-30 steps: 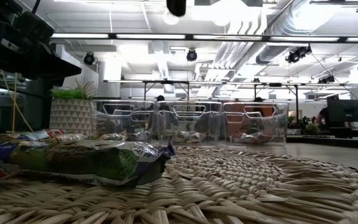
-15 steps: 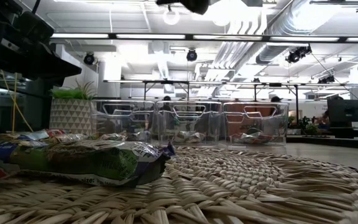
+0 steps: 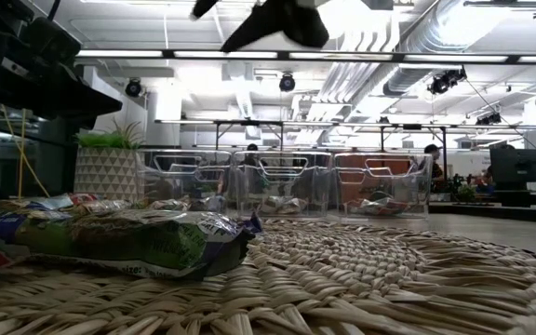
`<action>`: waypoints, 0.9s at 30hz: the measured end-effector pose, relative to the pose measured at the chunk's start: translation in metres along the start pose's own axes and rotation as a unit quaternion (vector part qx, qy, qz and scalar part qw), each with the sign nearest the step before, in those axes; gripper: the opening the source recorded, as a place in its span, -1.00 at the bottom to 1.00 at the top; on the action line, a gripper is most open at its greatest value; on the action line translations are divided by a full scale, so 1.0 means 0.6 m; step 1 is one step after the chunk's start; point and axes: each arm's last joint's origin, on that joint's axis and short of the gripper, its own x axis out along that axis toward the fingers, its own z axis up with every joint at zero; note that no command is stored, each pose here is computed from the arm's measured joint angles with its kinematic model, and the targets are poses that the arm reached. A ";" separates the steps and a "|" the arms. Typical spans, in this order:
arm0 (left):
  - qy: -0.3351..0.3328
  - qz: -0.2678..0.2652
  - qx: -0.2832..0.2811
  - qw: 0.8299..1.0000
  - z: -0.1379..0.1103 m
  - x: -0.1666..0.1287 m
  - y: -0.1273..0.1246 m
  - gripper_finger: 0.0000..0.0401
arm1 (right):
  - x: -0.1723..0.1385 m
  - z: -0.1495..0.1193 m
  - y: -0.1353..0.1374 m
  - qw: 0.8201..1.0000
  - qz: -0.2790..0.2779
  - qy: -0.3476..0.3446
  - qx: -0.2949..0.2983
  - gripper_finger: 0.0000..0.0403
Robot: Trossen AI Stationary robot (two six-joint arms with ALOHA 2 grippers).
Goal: Pick and place Granola Bars by type
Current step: Put the yellow granola bar into the middle transparent bin
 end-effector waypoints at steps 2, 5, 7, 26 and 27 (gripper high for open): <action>0.000 0.000 0.000 1.000 0.000 0.000 0.000 -0.99 | 0.026 -0.012 0.000 1.000 0.002 0.016 0.027 -0.04; 0.000 0.000 0.000 1.000 0.000 0.000 0.000 -0.99 | 0.061 -0.028 -0.003 0.997 -0.006 0.033 0.063 -0.04; 0.000 0.000 0.000 1.000 0.000 0.000 0.000 -0.99 | 0.081 -0.039 -0.007 0.996 -0.015 0.041 0.076 -0.04; 0.000 0.000 0.000 1.000 0.000 0.000 0.000 -0.99 | 0.177 -0.076 -0.033 0.994 -0.030 0.074 0.080 -0.04; 0.000 0.000 0.000 1.000 0.000 0.000 0.000 -0.99 | 0.177 -0.075 -0.033 0.994 -0.030 0.073 0.076 -0.04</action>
